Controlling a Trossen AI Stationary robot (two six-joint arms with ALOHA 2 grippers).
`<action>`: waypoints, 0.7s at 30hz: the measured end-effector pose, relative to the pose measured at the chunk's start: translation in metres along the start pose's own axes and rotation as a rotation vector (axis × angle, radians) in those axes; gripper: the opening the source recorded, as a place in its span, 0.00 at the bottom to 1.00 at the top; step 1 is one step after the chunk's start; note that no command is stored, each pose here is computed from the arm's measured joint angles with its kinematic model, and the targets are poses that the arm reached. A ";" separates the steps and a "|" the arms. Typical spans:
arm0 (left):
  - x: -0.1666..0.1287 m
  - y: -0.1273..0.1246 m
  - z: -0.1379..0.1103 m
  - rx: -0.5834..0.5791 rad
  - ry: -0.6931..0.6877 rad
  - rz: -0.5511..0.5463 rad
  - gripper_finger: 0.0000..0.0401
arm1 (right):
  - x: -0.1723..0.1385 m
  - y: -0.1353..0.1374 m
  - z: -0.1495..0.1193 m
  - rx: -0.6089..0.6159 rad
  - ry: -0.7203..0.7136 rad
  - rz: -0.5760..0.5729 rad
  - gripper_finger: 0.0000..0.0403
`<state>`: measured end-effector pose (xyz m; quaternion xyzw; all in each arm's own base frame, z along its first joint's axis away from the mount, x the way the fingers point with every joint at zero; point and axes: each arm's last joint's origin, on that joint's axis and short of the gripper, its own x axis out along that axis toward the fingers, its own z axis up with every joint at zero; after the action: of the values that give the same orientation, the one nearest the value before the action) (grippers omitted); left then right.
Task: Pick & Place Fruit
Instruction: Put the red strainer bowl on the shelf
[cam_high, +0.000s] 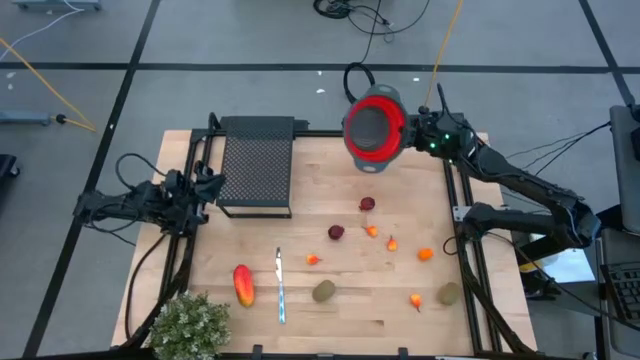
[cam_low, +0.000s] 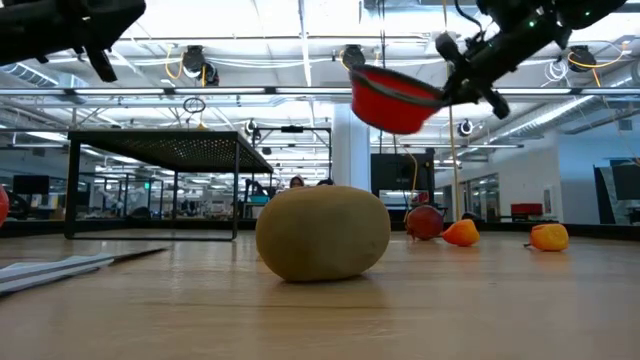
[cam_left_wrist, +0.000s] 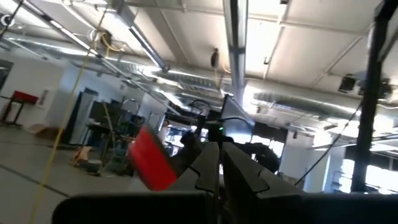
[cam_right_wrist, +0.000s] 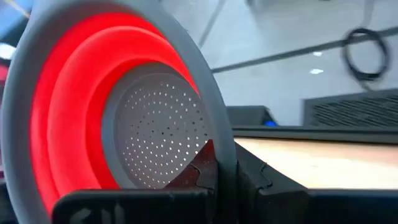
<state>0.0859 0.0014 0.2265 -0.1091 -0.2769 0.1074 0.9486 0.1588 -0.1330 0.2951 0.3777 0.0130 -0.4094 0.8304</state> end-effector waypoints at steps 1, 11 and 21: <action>0.001 0.000 -0.001 0.001 0.003 0.013 0.05 | 0.001 0.003 -0.002 -0.004 0.001 0.021 0.02; 0.037 -0.013 0.012 0.078 0.082 0.088 0.05 | 0.016 0.027 -0.016 -0.007 0.009 0.154 0.02; 0.097 -0.034 0.025 0.227 0.209 0.138 0.05 | 0.017 0.048 -0.024 -0.109 -0.085 0.229 0.02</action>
<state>0.1574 -0.0020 0.3049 -0.0307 -0.1549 0.1907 0.9688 0.2098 -0.1110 0.3022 0.3134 -0.0432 -0.3261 0.8908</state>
